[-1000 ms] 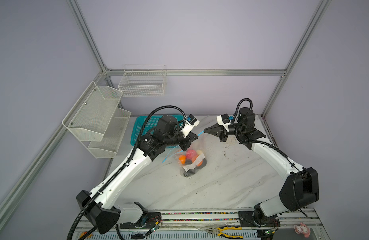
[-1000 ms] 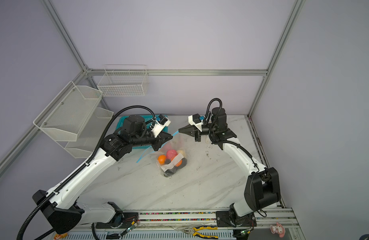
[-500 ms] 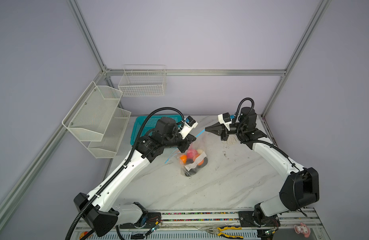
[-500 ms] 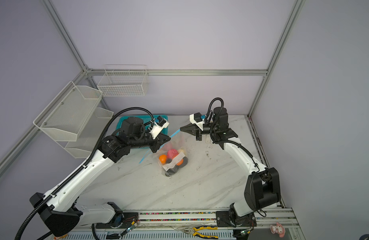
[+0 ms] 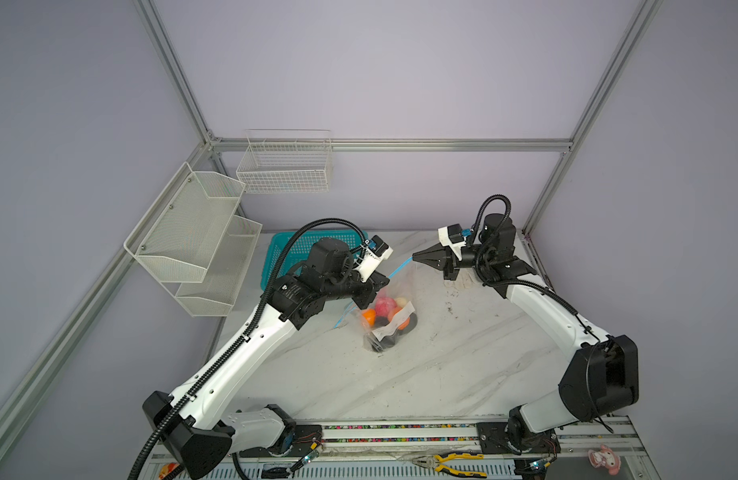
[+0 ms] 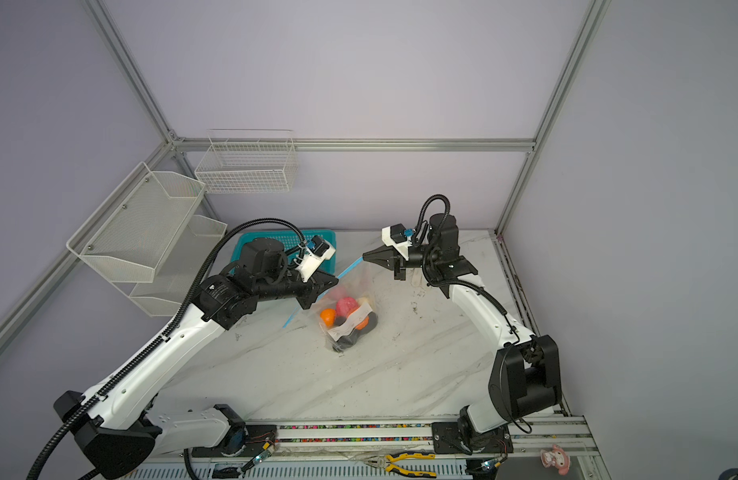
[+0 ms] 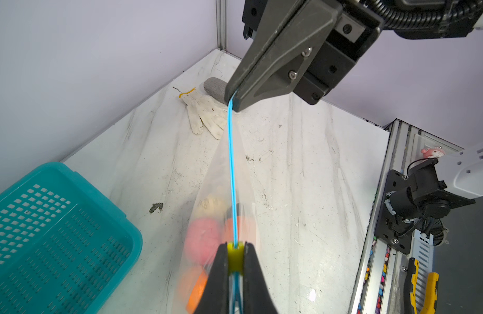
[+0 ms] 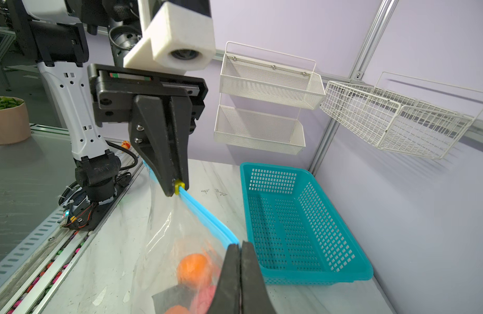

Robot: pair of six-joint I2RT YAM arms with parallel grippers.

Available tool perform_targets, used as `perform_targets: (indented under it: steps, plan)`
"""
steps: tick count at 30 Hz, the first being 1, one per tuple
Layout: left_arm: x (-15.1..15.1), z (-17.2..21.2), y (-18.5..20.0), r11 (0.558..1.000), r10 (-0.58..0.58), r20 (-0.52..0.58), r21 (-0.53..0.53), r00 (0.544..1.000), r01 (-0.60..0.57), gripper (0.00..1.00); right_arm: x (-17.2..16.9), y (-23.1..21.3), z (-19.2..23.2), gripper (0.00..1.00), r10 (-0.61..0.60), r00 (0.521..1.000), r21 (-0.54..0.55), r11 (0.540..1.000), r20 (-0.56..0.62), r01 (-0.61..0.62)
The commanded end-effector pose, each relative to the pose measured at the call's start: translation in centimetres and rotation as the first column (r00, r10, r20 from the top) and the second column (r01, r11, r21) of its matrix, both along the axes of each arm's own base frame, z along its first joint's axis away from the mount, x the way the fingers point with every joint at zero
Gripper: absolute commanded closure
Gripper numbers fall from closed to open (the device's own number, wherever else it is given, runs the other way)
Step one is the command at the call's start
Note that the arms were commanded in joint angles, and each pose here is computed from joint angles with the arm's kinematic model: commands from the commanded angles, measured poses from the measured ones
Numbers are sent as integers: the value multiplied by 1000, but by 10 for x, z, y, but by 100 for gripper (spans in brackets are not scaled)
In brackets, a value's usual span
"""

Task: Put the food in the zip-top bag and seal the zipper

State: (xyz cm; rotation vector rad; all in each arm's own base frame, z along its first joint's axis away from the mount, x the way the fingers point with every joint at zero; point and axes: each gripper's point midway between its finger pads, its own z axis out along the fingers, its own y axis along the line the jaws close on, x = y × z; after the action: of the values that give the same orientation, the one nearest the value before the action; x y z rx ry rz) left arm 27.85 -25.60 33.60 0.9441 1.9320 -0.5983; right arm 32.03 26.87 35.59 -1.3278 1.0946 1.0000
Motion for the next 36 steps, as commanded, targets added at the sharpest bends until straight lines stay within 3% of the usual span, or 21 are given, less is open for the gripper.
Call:
perform_targets:
  steps: [1,36]
  plan:
    - [-10,-7,10,1000,10,-23,11,1000,-10,100,13,-9,14,100,-60,997,13,998,53,59]
    - [-42,-33,33,998,45,-139,54,989,-38,100,45,-23,6,100,-172,985,-4,985,11,172]
